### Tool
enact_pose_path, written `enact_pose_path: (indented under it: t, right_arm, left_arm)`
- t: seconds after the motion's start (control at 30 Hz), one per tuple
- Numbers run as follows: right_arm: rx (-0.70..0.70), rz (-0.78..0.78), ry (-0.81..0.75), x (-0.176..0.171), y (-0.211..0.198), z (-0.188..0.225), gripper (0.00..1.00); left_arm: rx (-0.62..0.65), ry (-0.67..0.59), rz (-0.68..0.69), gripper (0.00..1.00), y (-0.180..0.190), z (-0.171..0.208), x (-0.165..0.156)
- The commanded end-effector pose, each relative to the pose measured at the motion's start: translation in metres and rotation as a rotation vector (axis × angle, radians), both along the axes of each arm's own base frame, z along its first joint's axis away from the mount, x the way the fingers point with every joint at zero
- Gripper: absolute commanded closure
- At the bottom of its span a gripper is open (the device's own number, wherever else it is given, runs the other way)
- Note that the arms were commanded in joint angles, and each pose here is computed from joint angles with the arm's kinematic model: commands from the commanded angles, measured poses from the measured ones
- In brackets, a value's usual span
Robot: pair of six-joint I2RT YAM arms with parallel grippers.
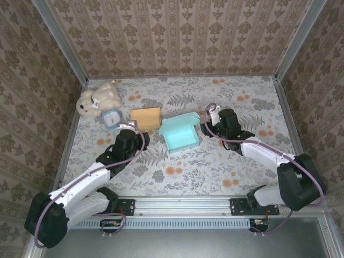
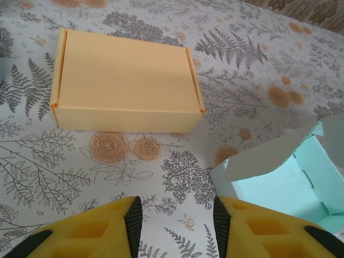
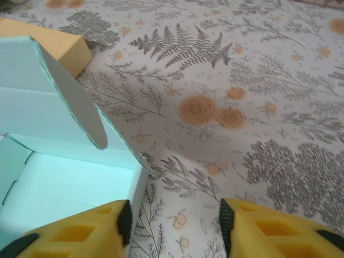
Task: Fold the paper box
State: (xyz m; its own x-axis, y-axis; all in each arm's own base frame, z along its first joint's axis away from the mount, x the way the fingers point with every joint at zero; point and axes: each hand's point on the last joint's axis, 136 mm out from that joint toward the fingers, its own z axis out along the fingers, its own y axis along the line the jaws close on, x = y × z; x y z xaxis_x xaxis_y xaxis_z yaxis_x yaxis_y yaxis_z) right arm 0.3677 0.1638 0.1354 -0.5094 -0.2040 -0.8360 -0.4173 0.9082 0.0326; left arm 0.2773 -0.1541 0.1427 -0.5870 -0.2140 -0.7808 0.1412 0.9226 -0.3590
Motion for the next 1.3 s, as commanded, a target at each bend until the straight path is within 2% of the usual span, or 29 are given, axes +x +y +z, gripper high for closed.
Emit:
enact_pose_path:
  t: [0.0,0.23,0.63,0.83,1.07,1.17,1.27]
  right_arm:
    - [0.012,0.085,-0.051,0.013,0.020,0.005,0.57]
    - [0.060,0.183,-0.133,0.020,0.042,-0.006,0.57]
    - [0.002,0.219,-0.146,0.028,0.048,-0.021,0.56]
    - [0.002,0.242,-0.122,0.022,0.050,-0.027,0.72]
    - [0.011,0.251,-0.143,0.014,0.050,-0.020,0.80]
    - [0.011,0.251,-0.143,0.013,0.050,-0.017,0.81]
    - [0.010,0.255,-0.140,0.013,0.051,-0.018,0.88]
  left_arm:
    - [0.007,-0.033,0.003,0.58,0.003,0.008,-0.001]
    - [0.003,-0.039,-0.002,0.58,0.005,0.011,-0.004]
    - [0.014,-0.042,-0.002,0.57,0.006,0.009,-0.003]
    - [0.014,-0.035,-0.006,0.57,0.005,0.008,-0.002]
    - [0.018,-0.027,-0.009,0.57,0.003,0.007,0.000]
    - [0.020,-0.022,-0.009,0.57,0.002,0.006,0.000]
    - [0.018,-0.021,-0.011,0.57,0.002,0.006,0.000]
